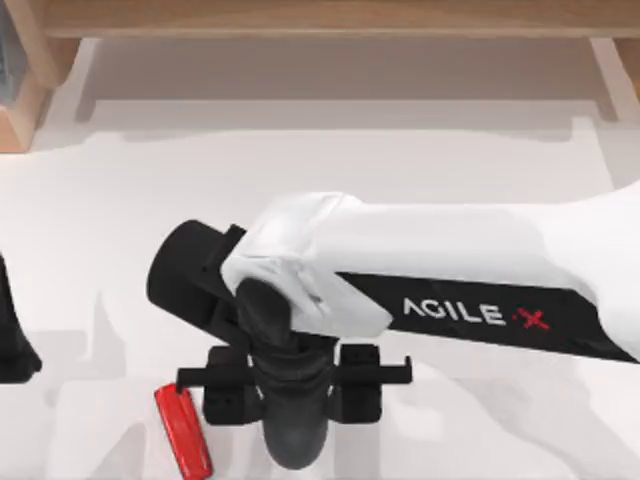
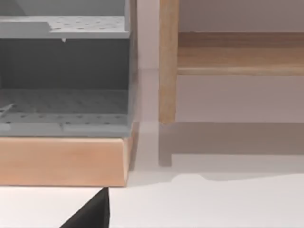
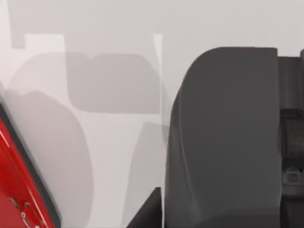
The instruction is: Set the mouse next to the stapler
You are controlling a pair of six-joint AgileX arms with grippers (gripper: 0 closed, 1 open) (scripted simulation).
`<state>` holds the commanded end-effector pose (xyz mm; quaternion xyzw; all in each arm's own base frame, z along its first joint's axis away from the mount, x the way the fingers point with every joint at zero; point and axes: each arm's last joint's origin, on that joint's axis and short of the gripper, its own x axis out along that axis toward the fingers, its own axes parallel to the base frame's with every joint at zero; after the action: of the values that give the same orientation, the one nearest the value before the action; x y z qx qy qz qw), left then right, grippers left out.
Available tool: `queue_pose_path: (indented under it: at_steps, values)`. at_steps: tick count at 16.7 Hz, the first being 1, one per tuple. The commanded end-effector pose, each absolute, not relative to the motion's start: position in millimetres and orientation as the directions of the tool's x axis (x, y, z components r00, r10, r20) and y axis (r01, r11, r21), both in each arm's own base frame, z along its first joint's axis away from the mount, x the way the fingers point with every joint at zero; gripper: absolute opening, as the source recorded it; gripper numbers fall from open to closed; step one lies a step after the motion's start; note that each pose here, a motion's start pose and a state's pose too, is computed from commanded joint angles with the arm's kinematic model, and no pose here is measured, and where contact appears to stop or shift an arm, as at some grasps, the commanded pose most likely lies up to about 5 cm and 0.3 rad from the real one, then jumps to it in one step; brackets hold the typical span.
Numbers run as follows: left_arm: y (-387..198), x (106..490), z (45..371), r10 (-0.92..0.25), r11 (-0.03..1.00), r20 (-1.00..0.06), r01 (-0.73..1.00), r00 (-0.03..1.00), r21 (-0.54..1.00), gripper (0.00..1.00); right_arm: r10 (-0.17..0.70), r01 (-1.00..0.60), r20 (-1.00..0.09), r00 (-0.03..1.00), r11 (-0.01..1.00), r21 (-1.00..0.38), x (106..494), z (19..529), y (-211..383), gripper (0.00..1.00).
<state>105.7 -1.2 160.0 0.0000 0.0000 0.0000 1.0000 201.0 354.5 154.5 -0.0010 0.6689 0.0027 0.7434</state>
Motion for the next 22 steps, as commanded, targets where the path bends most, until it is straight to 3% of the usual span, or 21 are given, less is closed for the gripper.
queue_pose_path:
  at_steps: [15, 22]
  values:
    - [-1, 106, 160, 0.000, 1.000, 0.000, 0.000, 1.000, 0.000, 1.00, 0.057, -0.010, -0.989, 0.136, 0.998, 0.056, 203, 162, 358, 0.00]
    - [-1, 106, 160, 0.000, 1.000, 0.000, 0.000, 1.000, 0.000, 1.00, 0.007, -0.009, -0.994, 0.109, 1.000, 0.006, 202, 141, 356, 0.00]
